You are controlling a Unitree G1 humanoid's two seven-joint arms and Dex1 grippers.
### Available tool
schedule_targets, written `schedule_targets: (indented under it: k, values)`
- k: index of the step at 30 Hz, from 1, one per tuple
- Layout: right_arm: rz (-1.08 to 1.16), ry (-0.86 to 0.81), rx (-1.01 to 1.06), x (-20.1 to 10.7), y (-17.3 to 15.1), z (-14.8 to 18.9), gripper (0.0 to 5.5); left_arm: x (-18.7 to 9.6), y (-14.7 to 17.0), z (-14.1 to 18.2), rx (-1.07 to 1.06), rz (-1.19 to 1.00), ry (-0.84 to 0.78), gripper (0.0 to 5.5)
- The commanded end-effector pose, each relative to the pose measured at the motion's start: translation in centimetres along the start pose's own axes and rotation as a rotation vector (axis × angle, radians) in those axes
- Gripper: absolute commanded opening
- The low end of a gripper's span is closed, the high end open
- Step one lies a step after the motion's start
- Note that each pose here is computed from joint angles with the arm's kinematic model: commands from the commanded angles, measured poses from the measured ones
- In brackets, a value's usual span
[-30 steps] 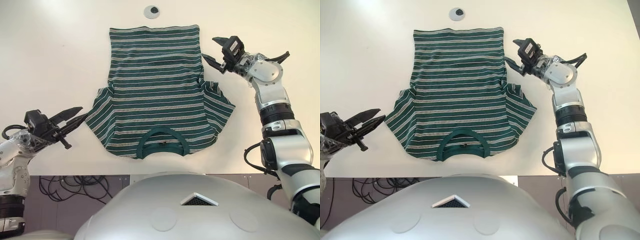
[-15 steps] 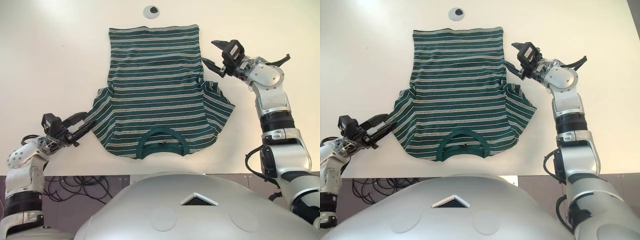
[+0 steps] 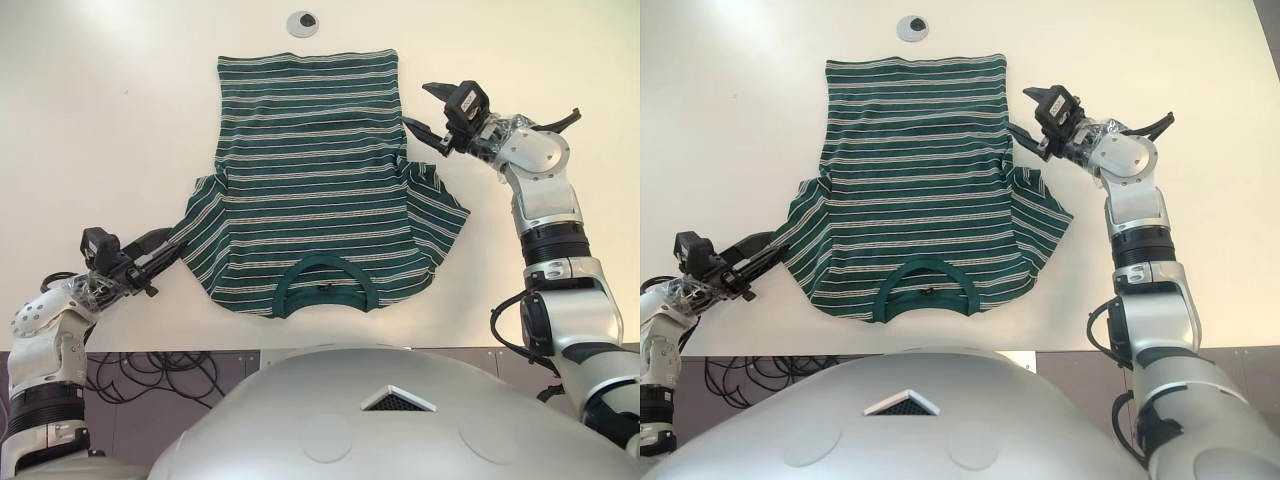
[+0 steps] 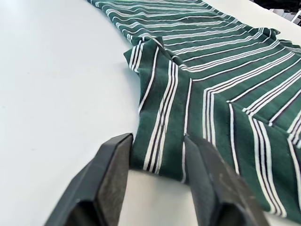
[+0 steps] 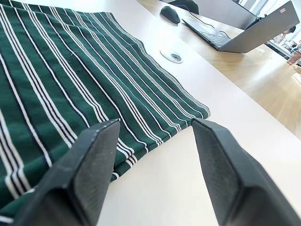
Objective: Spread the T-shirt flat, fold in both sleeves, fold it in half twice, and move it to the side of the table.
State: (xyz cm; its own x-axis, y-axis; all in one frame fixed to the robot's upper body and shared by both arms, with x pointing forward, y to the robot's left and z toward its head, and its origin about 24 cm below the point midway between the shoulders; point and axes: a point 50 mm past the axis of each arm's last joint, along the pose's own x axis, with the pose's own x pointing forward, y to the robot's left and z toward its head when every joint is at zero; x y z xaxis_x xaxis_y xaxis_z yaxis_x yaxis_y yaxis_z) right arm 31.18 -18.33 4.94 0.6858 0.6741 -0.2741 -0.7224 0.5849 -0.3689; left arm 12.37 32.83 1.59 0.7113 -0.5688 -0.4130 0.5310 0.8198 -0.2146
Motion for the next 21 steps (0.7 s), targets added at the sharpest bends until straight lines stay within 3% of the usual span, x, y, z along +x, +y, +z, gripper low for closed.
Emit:
schedule_targets:
  k: [1, 11, 21]
  values:
    - [-0.013, 0.007, -0.009, -0.7, -0.6, 0.1, 2.80, -0.2, 0.2, -0.9, -0.030, 0.011, 0.051, 1.42]
    - [-0.016, 0.004, -0.006, -0.5, -0.7, 0.1, 2.80, 0.0, 0.3, -1.2, -0.039, -0.031, 0.044, 0.03]
    - [-0.042, 0.001, 0.008, -0.6, -1.0, -0.1, 2.80, 0.6, 0.5, 1.7, -0.110, -0.197, -0.152, 0.03]
